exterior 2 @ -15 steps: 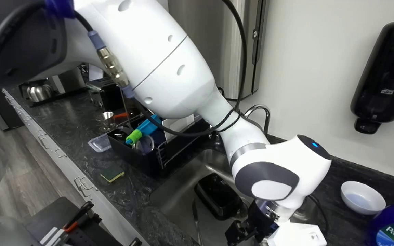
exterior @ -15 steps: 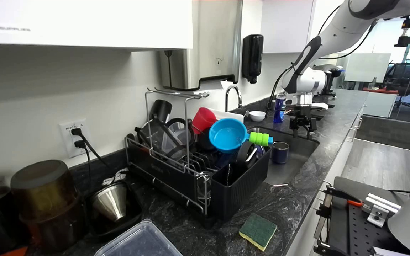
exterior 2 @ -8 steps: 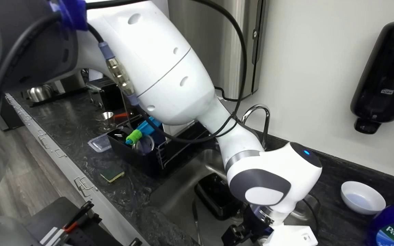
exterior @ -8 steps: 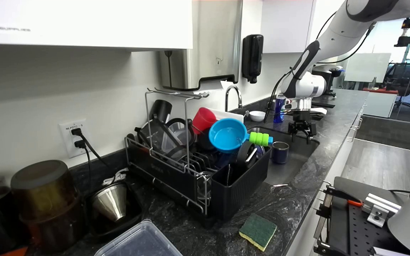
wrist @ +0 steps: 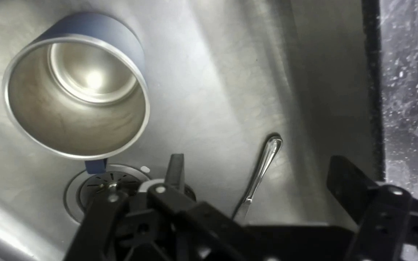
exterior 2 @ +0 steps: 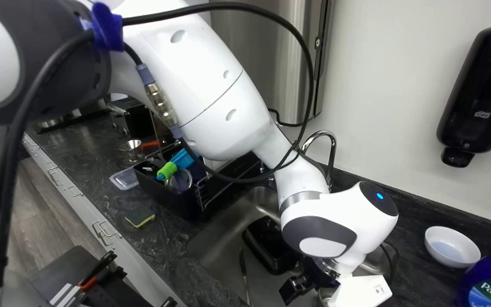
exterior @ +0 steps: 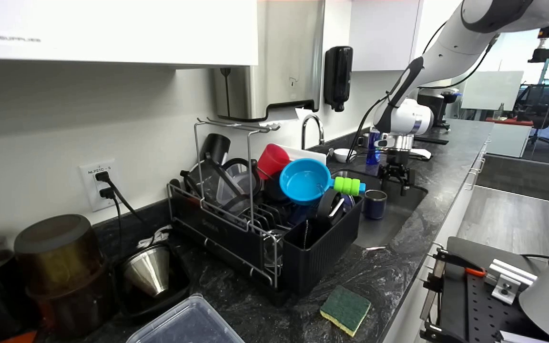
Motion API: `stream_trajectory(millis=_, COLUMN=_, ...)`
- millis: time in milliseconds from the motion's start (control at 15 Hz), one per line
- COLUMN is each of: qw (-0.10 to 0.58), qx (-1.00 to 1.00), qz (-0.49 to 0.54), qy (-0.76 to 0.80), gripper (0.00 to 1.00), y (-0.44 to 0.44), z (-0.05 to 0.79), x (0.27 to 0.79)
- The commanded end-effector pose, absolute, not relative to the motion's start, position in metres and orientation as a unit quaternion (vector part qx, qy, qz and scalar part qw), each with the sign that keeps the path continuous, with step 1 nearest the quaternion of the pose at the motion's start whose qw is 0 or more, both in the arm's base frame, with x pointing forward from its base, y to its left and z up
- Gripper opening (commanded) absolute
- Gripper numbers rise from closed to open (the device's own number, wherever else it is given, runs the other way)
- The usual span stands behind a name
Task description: Take the mug from the sink and put it on the dish rack
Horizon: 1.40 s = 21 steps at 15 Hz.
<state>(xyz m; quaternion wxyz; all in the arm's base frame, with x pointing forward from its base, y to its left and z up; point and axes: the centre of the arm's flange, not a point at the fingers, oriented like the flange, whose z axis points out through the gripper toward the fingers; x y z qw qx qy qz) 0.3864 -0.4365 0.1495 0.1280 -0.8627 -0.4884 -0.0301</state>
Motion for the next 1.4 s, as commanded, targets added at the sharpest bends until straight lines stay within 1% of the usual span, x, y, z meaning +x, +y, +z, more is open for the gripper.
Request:
stream_trajectory(millis=0, qw=0.103, qx=-0.862, qz=-0.067, qy=-0.491, gripper=1.0, y=-0.445, z=0.138, x=0.391)
stream_trajectory(millis=733, qw=0.04, qx=-0.855, qz=-0.094, qy=-0.508, gripper=1.0, y=-0.469, z=0.119, x=0.402)
stream_trajectory(millis=1333, qw=0.015, qx=-0.853, qz=-0.088, qy=-0.514, gripper=1.0, y=-0.48, z=0.095, x=0.396)
